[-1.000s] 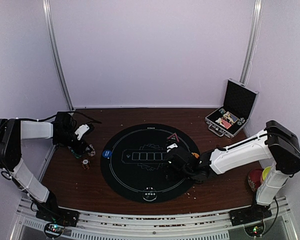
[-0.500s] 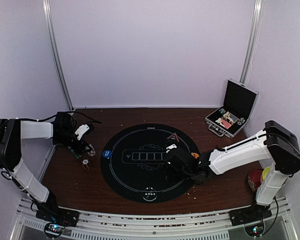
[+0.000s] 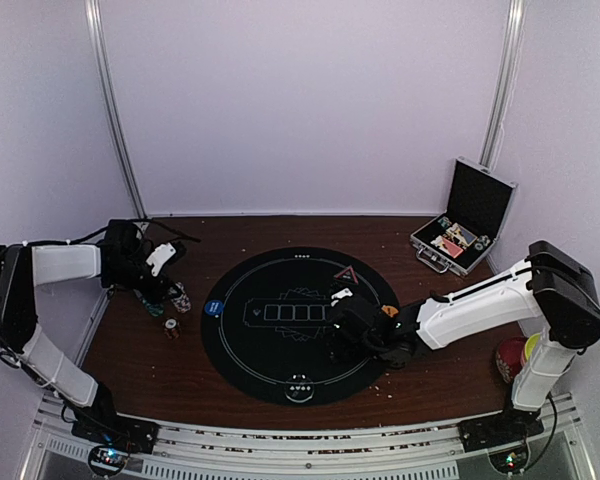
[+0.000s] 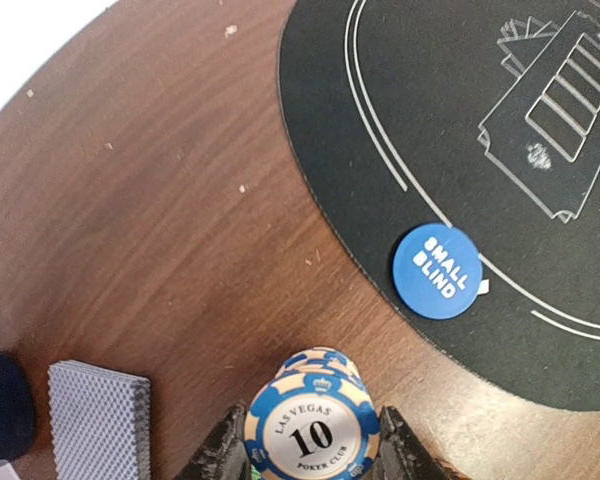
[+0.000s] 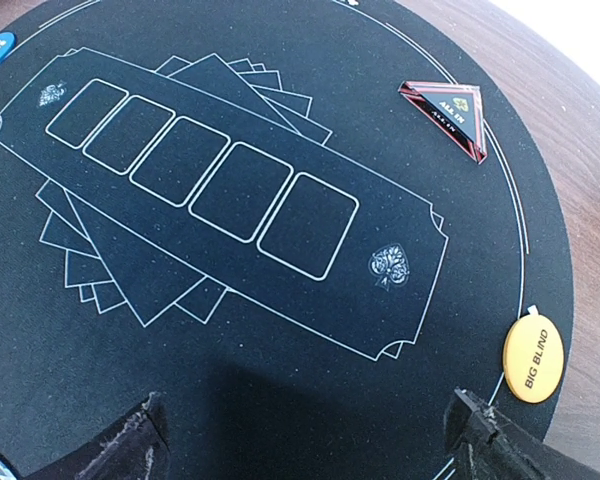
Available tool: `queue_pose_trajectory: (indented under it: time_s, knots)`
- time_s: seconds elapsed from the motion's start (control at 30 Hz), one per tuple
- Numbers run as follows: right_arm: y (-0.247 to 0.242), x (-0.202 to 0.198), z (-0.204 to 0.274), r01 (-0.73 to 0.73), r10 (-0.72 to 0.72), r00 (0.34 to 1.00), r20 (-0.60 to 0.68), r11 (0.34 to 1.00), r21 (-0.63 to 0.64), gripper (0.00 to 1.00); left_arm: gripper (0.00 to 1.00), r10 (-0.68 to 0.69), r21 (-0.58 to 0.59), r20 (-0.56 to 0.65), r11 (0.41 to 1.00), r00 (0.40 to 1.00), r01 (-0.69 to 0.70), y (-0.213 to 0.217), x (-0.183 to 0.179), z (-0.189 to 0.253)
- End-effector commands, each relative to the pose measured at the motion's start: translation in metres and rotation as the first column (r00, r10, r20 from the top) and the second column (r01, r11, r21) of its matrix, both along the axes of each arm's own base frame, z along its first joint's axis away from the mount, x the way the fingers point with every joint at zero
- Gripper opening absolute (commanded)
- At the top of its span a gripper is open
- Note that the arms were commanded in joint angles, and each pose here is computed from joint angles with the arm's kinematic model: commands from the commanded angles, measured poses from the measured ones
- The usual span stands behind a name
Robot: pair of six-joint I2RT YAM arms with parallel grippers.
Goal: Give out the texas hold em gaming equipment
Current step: Pick up the pile of poker chips from the pile of poker chips, then place the poker chips pile at the small blind area.
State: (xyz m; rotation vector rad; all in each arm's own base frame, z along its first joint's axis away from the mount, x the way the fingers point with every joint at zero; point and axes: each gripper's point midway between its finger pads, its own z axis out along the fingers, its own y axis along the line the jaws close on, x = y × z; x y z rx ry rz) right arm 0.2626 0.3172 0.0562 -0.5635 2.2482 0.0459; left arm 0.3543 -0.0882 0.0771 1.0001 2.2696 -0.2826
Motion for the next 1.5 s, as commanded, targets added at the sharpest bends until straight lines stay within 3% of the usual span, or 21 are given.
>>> queue_pose_trajectory:
  time_s: [0.0, 0.53, 0.93, 1.47]
  knots:
    - [0.001, 0.003, 0.003, 0.014, -0.013, 1.0, 0.022, 1.0, -0.014, 0.97, 0.33, -0.029, -0.033, 0.064, 0.999, 0.997, 0.032, -0.009, 0.002, 0.027]
    - [-0.002, 0.005, 0.001, 0.026, -0.025, 0.999, 0.034, 0.999, -0.038, 0.98, 0.33, -0.171, -0.048, 0.153, 0.982, 0.973, 0.18, -0.082, 0.035, 0.07]
    - [-0.003, 0.005, 0.003, 0.026, -0.025, 0.999, 0.037, 0.999, -0.029, 0.97, 0.33, -0.227, 0.019, 0.045, 0.974, 0.973, 0.227, -0.12, 0.04, 0.01]
    - [-0.001, 0.004, 0.003, 0.017, -0.016, 0.999, 0.03, 1.0, -0.026, 0.97, 0.33, -0.126, 0.124, -0.034, 0.984, 0.991, 0.129, -0.101, 0.047, -0.038]
